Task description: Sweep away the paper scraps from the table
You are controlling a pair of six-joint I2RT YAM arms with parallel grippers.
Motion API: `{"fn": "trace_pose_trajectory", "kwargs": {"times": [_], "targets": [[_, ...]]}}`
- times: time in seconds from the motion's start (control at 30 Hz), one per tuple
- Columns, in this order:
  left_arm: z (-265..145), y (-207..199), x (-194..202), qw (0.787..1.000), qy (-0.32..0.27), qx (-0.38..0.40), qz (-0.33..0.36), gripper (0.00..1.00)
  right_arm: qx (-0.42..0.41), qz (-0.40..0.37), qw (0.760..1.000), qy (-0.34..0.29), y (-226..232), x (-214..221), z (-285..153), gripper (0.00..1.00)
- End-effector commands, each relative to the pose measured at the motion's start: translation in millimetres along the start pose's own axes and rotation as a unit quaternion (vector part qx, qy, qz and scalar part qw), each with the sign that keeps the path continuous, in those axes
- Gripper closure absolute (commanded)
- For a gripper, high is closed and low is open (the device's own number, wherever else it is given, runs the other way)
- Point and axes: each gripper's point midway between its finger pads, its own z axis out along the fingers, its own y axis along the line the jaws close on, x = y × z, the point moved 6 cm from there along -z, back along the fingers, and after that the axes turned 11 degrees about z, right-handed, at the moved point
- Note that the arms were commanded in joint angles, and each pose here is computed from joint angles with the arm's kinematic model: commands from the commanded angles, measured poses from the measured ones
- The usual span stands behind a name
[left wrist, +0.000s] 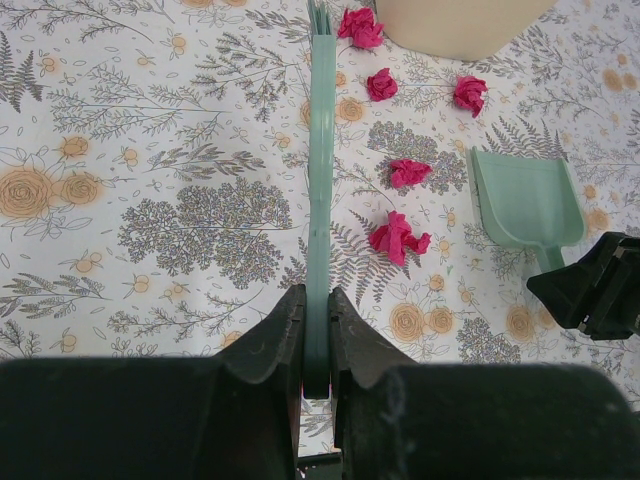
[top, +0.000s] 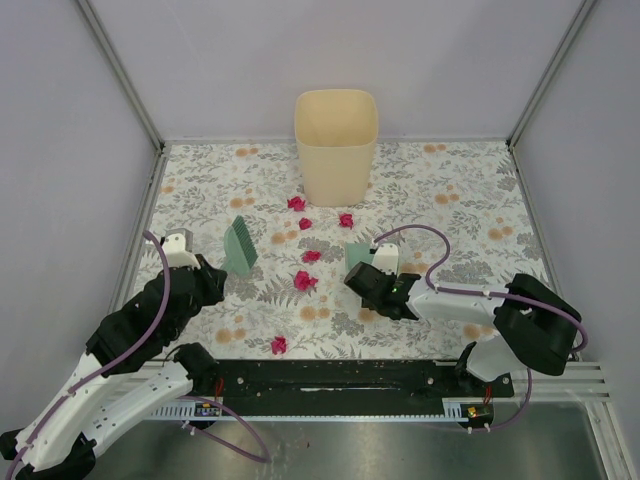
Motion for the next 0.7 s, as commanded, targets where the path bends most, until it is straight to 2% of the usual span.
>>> {"fn": "trace_pose_trajectory", "kwargs": {"times": [0.0, 0.2, 0.4, 0.67], "targets": [[-1.3, -4.4, -10.5, 0.999, -0.027, 0.015, -0.012, 1.00, -0.010, 0.004, 0.999, -0.035, 9.7, -16.6, -12.6, 0.58], [-1.6, -4.4, -10.5, 0.999, -0.027, 0.016, -0.013, 1.00, -0.004, 0.000, 0.999, -0.041, 8.2, -24.8, -21.8, 0.78], [-1.1, -4.8, -10.7, 0.999, -0.026, 0.016, -0.012, 1.00, -0.041, -0.004, 0.998, -0.043, 14.3, -46.8, -55.2, 1.00], [-1.4, -5.4, -10.6, 0.999, -0.024, 0.018, -0.010, 1.00, -0.115, -0.034, 0.992, -0.029, 13.3, -69.0, -106.6, 1.00]]}}
